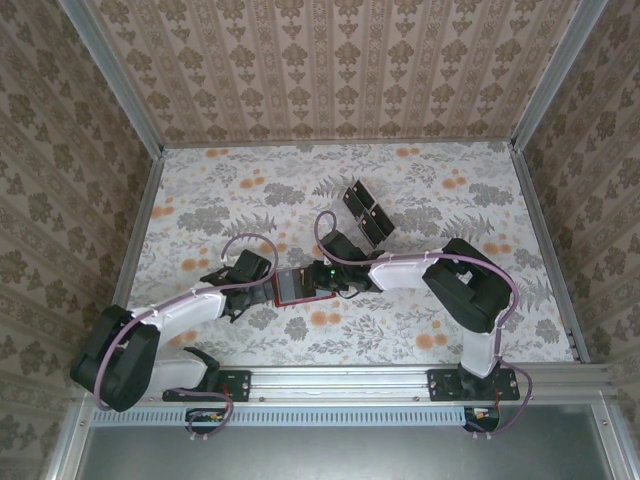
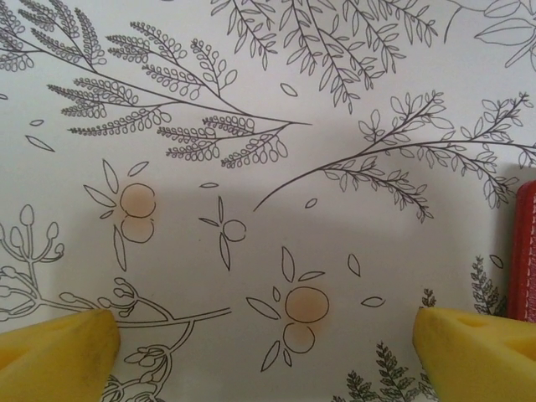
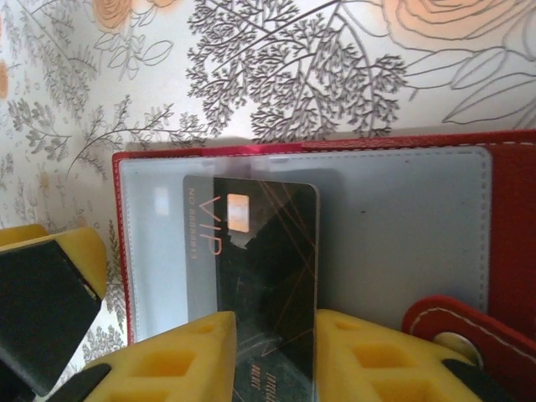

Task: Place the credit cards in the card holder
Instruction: Insert the credit card into the card slot.

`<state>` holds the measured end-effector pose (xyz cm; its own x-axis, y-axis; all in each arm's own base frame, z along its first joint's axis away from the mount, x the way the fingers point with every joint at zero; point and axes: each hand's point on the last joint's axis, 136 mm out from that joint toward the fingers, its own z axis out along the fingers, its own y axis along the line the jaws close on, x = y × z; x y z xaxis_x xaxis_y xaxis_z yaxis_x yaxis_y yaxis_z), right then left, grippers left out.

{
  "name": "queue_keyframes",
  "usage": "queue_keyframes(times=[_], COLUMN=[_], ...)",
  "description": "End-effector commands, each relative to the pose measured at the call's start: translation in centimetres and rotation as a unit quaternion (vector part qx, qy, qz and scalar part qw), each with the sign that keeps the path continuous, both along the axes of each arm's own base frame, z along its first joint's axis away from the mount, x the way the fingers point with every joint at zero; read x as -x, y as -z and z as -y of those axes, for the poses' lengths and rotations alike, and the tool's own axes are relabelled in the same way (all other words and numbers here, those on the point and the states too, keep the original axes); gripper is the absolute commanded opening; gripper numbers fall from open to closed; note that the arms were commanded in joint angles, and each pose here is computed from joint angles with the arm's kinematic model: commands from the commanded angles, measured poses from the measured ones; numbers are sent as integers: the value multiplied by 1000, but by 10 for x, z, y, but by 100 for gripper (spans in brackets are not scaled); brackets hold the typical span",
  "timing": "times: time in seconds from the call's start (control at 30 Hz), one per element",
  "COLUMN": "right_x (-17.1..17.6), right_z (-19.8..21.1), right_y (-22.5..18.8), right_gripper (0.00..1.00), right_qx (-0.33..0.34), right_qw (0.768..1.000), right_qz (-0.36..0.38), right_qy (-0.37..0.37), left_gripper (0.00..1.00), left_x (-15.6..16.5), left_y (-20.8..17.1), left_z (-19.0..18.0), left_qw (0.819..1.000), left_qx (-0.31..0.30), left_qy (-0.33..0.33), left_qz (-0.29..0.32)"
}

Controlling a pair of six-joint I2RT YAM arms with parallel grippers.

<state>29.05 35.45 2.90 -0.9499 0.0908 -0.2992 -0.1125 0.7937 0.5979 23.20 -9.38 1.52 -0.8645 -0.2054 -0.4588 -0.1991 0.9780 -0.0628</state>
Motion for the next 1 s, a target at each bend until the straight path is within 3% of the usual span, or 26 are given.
queue_keyframes(times=[0.0,0.23,0.97], right_x=[-1,0,14], right_z=[6,-5,-43], right_y=[5,5,0], right_gripper=[25,18,18], right_qx=[26,21,-4], right_qw=[1000,1000,998], right_qz=[-7,-11,-22], right_qy=[3,-9,-55], left_gripper=[100,100,100], left_x=[3,3,6], left_y=[9,15,21], left_z=[3,8,23], left_qw=[1000,1000,999], left_qx=[6,6,2], left_qy=[5,11,28], left_qz=[-15,-21,-24])
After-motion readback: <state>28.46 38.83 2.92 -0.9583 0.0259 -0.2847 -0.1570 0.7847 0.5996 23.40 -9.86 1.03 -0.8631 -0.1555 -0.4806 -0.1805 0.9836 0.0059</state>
